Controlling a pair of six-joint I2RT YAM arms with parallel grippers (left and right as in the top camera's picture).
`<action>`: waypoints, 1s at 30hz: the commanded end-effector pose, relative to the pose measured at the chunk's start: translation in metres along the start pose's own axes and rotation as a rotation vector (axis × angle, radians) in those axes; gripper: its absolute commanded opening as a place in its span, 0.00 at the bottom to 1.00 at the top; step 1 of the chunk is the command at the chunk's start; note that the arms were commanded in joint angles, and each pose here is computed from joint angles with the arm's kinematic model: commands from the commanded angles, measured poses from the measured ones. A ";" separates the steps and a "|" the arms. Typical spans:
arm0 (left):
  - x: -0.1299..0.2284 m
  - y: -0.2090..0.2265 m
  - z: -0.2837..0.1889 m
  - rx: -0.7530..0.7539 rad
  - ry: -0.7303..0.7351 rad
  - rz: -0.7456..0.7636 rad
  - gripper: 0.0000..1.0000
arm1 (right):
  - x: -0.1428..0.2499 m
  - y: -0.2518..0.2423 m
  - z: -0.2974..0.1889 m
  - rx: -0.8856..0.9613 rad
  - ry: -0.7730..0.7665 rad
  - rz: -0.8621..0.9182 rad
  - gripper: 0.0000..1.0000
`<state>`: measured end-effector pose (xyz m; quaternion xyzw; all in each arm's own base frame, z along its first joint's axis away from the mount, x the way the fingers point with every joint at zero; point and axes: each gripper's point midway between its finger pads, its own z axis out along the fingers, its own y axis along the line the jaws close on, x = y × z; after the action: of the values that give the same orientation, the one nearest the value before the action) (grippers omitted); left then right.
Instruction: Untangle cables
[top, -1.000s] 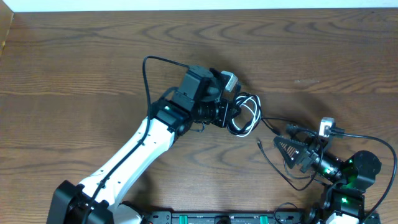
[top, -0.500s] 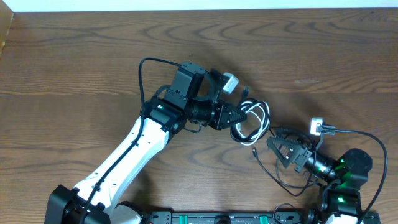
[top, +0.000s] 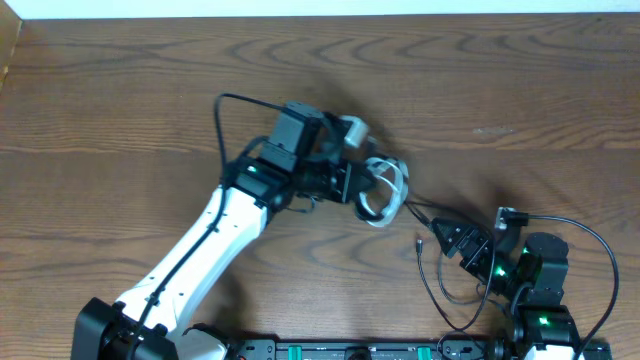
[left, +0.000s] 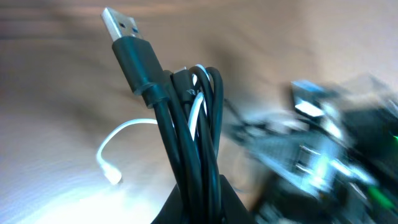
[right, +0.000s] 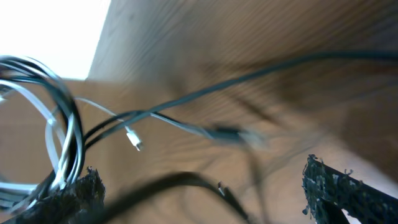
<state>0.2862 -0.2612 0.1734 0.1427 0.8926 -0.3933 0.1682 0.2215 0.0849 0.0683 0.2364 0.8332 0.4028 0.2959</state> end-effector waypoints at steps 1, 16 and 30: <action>-0.036 0.077 -0.036 -0.340 -0.208 -0.207 0.08 | -0.019 -0.006 -0.003 0.070 -0.092 -0.058 0.99; -0.044 0.082 -0.088 0.037 -0.192 -0.366 0.08 | -0.040 0.091 -0.031 -0.152 -0.070 -0.441 0.99; -0.035 0.077 -0.074 -0.009 -0.150 -0.321 0.08 | -0.012 0.029 -0.025 0.092 0.074 -0.366 0.99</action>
<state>0.3342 -0.1566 0.1739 -0.0491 0.8951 -0.4143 0.1575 0.2119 0.0907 0.1106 0.0749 0.8822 0.3475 0.3088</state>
